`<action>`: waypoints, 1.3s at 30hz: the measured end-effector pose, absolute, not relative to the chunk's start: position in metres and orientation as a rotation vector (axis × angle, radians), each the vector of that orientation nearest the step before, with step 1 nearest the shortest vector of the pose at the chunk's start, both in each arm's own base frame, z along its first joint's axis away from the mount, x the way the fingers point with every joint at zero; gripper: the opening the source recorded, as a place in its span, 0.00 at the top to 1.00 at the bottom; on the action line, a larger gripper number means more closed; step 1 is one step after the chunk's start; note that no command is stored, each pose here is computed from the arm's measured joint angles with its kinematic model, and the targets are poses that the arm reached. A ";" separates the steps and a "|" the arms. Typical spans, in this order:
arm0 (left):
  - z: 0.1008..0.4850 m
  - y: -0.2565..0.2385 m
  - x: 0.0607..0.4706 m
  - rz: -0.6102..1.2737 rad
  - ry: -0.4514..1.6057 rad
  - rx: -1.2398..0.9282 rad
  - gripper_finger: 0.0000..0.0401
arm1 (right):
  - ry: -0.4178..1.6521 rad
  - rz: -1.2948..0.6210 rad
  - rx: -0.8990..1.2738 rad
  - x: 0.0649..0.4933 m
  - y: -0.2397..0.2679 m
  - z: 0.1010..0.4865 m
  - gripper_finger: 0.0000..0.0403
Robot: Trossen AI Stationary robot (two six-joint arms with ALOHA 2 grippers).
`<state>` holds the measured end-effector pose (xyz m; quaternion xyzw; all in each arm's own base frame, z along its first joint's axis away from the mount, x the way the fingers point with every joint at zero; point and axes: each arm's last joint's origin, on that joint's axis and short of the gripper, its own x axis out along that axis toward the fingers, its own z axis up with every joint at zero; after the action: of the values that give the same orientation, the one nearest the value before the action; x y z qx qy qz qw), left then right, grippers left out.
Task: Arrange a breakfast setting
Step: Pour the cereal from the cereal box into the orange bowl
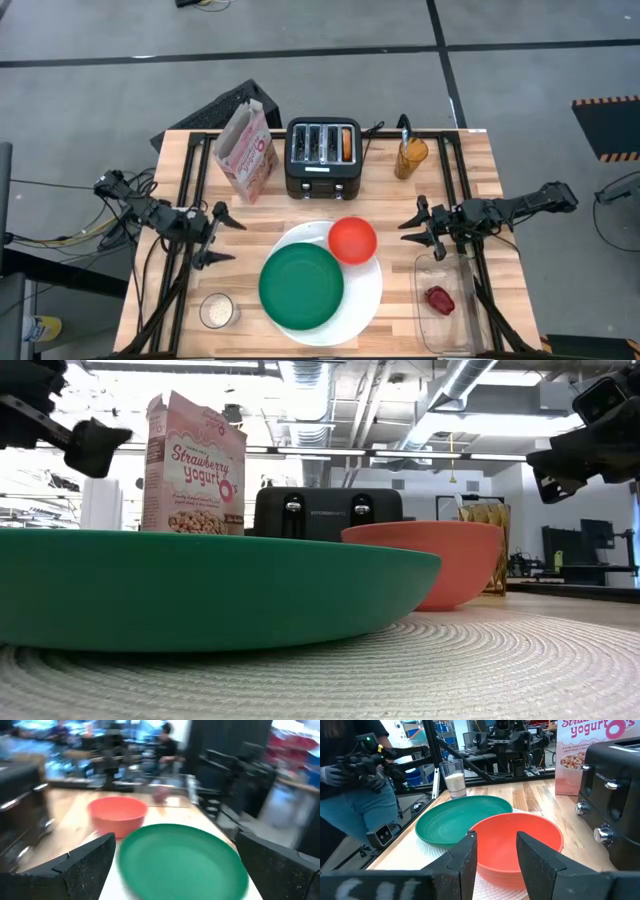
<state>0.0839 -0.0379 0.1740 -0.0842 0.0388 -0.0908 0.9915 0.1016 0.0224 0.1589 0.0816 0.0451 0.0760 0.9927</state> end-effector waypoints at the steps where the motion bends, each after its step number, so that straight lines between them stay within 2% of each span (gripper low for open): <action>1: 0.174 -0.036 0.084 -0.131 0.078 -0.186 0.01 | 0.090 0.152 0.164 0.102 0.022 0.159 0.61; 8: 0.175 -0.025 0.082 0.237 0.069 -0.171 0.01 | 0.090 0.152 0.164 0.102 0.022 0.159 0.61; 15: 0.173 -0.018 0.078 0.472 0.075 -0.121 0.01 | 0.090 0.152 0.164 0.102 0.022 0.159 0.61; 32: 0.173 -0.011 0.073 0.762 -0.016 -0.195 0.01 | 0.090 0.152 0.164 0.102 0.022 0.159 0.61; 39: 0.173 -0.012 0.074 0.713 0.006 -0.177 0.01 | 0.090 0.152 0.164 0.102 0.022 0.159 0.61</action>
<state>0.0742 -0.0117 0.1729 -0.0866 0.0029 0.3485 0.9333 0.1016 0.0223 0.1590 0.0817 0.0450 0.0757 0.9928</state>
